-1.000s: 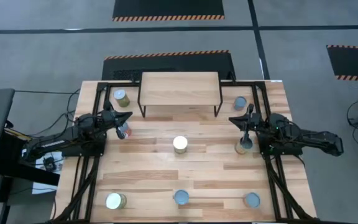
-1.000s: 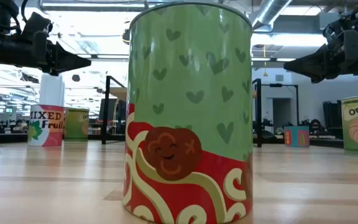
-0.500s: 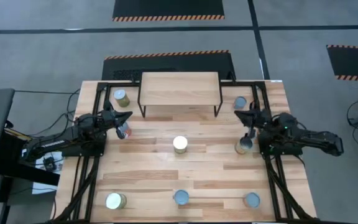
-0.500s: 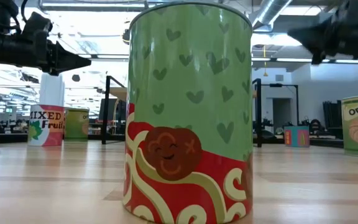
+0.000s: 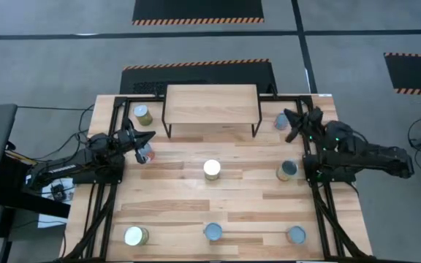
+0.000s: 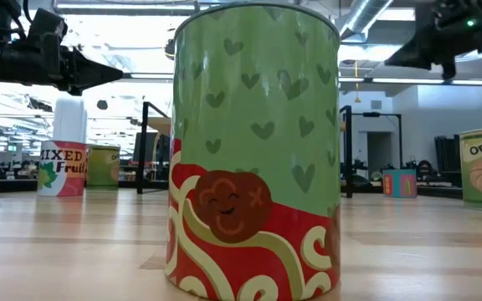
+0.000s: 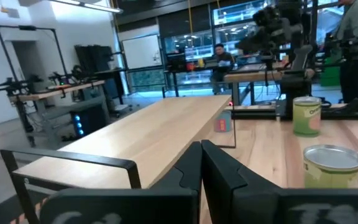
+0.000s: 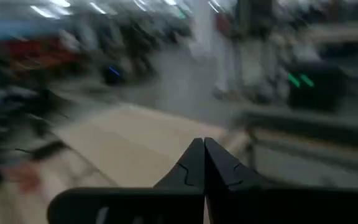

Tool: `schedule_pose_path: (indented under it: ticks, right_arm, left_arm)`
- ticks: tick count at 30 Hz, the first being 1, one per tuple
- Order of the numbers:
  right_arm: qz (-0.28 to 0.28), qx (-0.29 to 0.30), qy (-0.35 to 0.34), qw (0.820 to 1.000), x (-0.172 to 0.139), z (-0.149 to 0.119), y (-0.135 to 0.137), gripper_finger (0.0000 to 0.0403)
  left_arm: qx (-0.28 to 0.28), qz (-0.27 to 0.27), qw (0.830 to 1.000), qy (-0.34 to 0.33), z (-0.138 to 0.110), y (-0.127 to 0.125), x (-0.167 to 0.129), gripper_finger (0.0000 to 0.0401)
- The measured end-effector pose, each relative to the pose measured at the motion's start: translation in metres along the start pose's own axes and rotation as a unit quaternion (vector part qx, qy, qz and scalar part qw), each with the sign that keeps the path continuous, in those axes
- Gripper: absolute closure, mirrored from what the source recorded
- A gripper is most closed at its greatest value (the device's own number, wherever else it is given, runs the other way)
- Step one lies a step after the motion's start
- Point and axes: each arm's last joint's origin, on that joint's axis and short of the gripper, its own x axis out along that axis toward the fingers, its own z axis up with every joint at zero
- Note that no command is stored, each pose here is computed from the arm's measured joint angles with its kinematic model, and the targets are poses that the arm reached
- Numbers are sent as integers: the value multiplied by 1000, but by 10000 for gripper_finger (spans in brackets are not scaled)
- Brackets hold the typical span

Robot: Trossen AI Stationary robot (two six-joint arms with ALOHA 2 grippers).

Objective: Pick and place cans onto a shelf
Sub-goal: Put the top right blue small can on the shelf

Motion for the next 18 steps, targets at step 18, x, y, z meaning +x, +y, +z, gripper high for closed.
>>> schedule_pose_path:
  ticks: [18]
  right_arm:
    - [-51, -10, 417, 907, 72, -18, -36, 343]
  left_arm:
    - [2, -3, 1000, 16, -3, 0, 0, 401]
